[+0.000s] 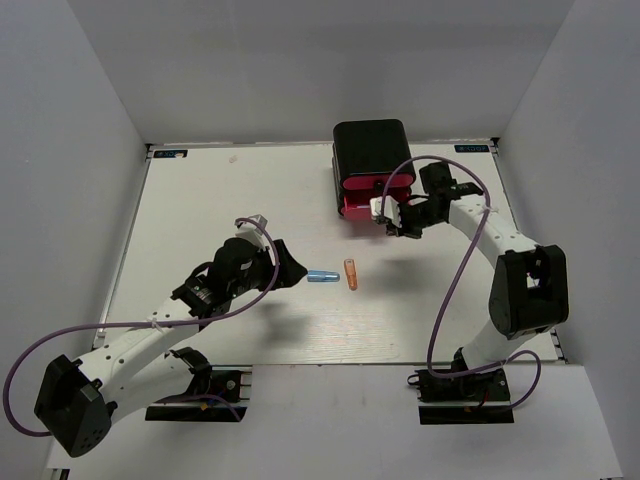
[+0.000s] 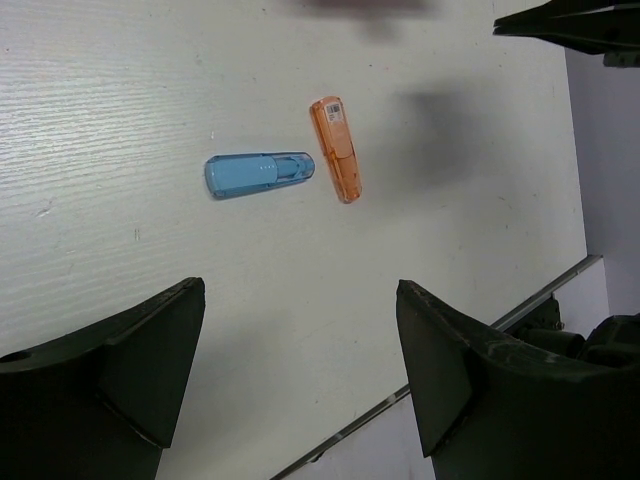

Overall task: Sort the stationery into containers
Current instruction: Close the drawer in the storage box.

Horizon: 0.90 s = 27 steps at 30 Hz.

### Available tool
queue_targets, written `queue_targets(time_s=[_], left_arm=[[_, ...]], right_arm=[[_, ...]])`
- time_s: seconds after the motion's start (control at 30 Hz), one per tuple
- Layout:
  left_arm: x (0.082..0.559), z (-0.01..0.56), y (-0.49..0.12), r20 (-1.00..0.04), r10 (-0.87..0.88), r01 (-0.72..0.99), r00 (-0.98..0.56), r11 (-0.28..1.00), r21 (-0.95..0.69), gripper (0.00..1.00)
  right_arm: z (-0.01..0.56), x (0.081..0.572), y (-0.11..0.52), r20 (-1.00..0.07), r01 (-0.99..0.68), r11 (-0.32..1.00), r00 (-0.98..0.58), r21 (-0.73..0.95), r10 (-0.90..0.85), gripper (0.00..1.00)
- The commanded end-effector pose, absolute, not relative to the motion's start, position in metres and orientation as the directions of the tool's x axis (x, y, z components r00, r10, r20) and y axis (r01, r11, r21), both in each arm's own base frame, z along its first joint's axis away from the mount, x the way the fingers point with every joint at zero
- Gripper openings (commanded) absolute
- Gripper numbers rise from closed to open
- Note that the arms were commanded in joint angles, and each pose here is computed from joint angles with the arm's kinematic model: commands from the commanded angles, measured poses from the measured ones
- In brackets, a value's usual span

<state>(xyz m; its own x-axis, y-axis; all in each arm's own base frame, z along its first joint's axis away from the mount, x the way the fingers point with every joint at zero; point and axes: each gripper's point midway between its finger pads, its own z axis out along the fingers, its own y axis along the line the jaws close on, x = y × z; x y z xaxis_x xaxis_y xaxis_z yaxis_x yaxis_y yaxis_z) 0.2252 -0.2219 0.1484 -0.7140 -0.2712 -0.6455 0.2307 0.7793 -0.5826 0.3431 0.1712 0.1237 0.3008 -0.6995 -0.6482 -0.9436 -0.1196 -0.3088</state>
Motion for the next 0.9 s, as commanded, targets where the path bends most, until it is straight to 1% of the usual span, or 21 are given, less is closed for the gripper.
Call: queue_targets(time_s=[0.0, 0.03, 0.07, 0.1, 0.13, 0.17, 0.2, 0.23, 0.27, 0.37, 0.6, 0.87], left_arm=[[0.227, 0.164, -0.227, -0.657, -0.279, 0.257, -0.701, 0.76, -0.597, 0.87], [0.227, 0.164, -0.227, -0.657, -0.279, 0.257, -0.701, 0.76, -0.597, 0.87], [0.227, 0.164, -0.227, -0.657, -0.279, 0.257, -0.701, 0.76, -0.597, 0.87], [0.227, 0.164, -0.227, -0.657, -0.279, 0.257, -0.701, 0.76, -0.597, 0.87], [0.227, 0.164, -0.227, -0.657, -0.279, 0.257, -0.701, 0.76, -0.597, 0.87], [0.226, 0.162, -0.226, -0.653, -0.275, 0.253, -0.705, 0.764, -0.594, 0.87], [0.225, 0.165, -0.226, -0.657, -0.279, 0.257, -0.701, 0.76, -0.597, 0.87], [0.225, 0.165, -0.226, -0.657, -0.279, 0.257, -0.701, 0.76, -0.597, 0.87], [0.225, 0.165, -0.226, -0.657, -0.279, 0.257, -0.701, 0.76, -0.597, 0.87], [0.225, 0.165, -0.226, -0.657, -0.279, 0.257, -0.701, 0.76, -0.597, 0.87], [0.228, 0.166, -0.226, -0.659, -0.282, 0.252, -0.697, 0.764, -0.594, 0.87], [0.229, 0.163, -0.226, -0.656, -0.279, 0.248, -0.702, 0.768, -0.591, 0.87]], right_arm=[[0.122, 0.344, 0.166, -0.637, -0.949, -0.065, 0.256, -0.308, -0.727, 0.0], [0.124, 0.356, 0.168, -0.629, -0.935, -0.048, 0.275, -0.352, -0.727, 0.0], [0.115, 0.358, 0.165, -0.611, -0.937, -0.037, 0.256, -0.347, -0.749, 0.0], [0.114, 0.36, 0.164, -0.621, -0.943, 0.006, 0.214, -0.332, -0.754, 0.0], [0.119, 0.375, 0.168, -0.617, -0.921, 0.024, 0.241, -0.389, -0.749, 0.0], [0.115, 0.382, 0.163, -0.6, -0.915, 0.049, 0.221, -0.4, -0.769, 0.0], [0.117, 0.39, 0.167, -0.612, -0.907, 0.091, 0.2, -0.41, -0.765, 0.0], [0.119, 0.403, 0.165, -0.601, -0.885, 0.122, 0.198, -0.449, -0.775, 0.0], [0.118, 0.409, 0.164, -0.597, -0.878, 0.159, 0.165, -0.452, -0.785, 0.0], [0.125, 0.436, 0.164, -0.59, -0.82, 0.229, 0.155, -0.524, -0.792, 0.0], [0.128, 0.457, 0.169, -0.596, -0.772, 0.298, 0.128, -0.562, -0.793, 0.0], [0.128, 0.472, 0.177, -0.637, -0.741, 0.377, 0.088, -0.556, -0.766, 0.0]])
